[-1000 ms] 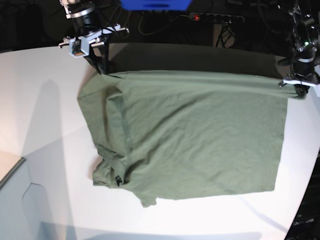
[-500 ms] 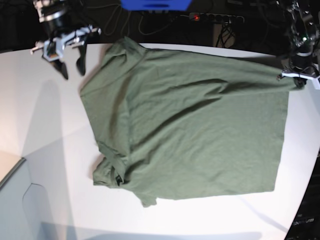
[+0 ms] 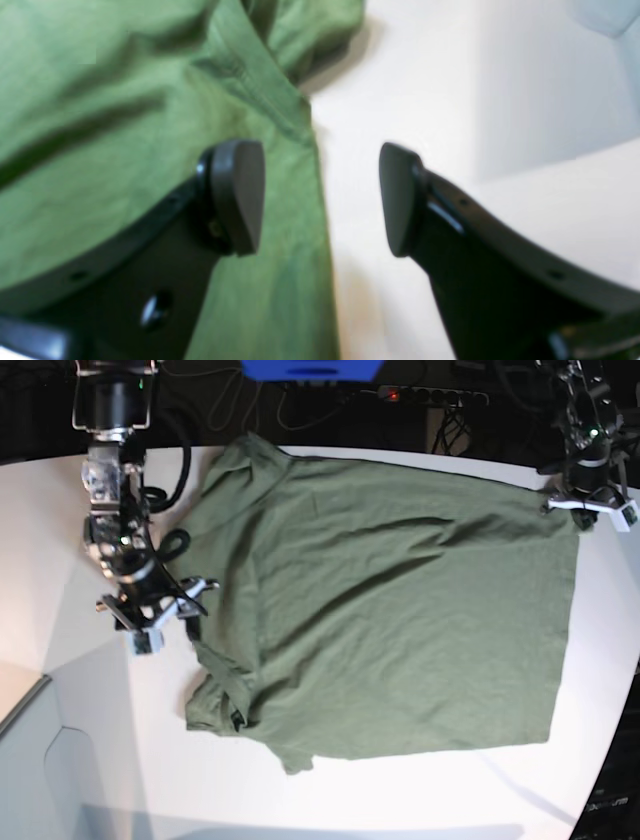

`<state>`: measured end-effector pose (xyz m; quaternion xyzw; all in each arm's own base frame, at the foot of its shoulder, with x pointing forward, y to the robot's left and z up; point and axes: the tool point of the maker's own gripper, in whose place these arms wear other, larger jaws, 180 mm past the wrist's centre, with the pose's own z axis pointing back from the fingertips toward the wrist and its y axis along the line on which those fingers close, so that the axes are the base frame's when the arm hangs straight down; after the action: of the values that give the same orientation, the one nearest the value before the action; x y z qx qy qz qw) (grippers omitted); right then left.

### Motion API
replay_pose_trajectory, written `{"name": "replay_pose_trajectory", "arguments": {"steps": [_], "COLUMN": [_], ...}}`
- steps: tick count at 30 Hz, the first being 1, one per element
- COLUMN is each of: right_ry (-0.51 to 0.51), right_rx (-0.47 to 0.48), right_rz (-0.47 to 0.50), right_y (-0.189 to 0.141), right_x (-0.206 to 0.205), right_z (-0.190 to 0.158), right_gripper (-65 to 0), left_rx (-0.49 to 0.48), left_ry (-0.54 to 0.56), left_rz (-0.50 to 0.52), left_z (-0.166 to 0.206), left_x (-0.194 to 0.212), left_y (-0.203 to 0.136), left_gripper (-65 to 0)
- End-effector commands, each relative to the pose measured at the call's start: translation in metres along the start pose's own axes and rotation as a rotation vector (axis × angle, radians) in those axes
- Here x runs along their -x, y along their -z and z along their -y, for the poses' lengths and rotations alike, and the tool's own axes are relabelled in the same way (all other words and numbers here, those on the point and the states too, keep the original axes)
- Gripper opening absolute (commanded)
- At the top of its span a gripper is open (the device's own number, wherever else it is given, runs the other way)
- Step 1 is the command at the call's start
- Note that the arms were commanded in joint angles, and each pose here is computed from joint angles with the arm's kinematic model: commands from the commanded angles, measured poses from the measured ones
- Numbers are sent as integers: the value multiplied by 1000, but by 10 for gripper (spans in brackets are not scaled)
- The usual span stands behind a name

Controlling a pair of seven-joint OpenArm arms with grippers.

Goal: Layout the t-shirt on the table in an organized manner, then fold the t-shirt properly
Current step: 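Grasp the shirt's side edge with the right gripper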

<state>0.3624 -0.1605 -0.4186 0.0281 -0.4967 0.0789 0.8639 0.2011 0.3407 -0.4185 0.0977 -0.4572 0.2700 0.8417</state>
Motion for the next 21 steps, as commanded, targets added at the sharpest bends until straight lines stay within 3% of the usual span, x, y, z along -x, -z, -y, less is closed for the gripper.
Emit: {"name": "replay_pose_trajectory", "arguments": {"steps": [1, 9, 14, 17, 20, 21], "right_ry": [0, 44, 64, 64, 43, 30], "right_rx": [2, -27, -32, -28, -8, -5], "right_rz": [40, -61, -107, -104, -76, -52], "right_y": [9, 53, 62, 61, 53, 49], "right_x": [-18, -6, 4, 4, -2, -9], "right_z": [5, 3, 3, 5, 16, 17], "right_gripper": [-288, -288, -307, -440, -650, -650], "left_rx": [-1, -6, -7, -7, -5, -5], "left_ry": [10, 13, 13, 8, 2, 1], "left_rz": [49, 35, 34, 33, 36, 36], "left_z": [-2, -5, -5, -4, -4, -4], "left_x": [-15, -9, -8, -7, -8, -8], "left_y": [-1, -3, -3, -3, -4, -4], "left_gripper": [-649, -649, -649, -649, -649, -649]}}
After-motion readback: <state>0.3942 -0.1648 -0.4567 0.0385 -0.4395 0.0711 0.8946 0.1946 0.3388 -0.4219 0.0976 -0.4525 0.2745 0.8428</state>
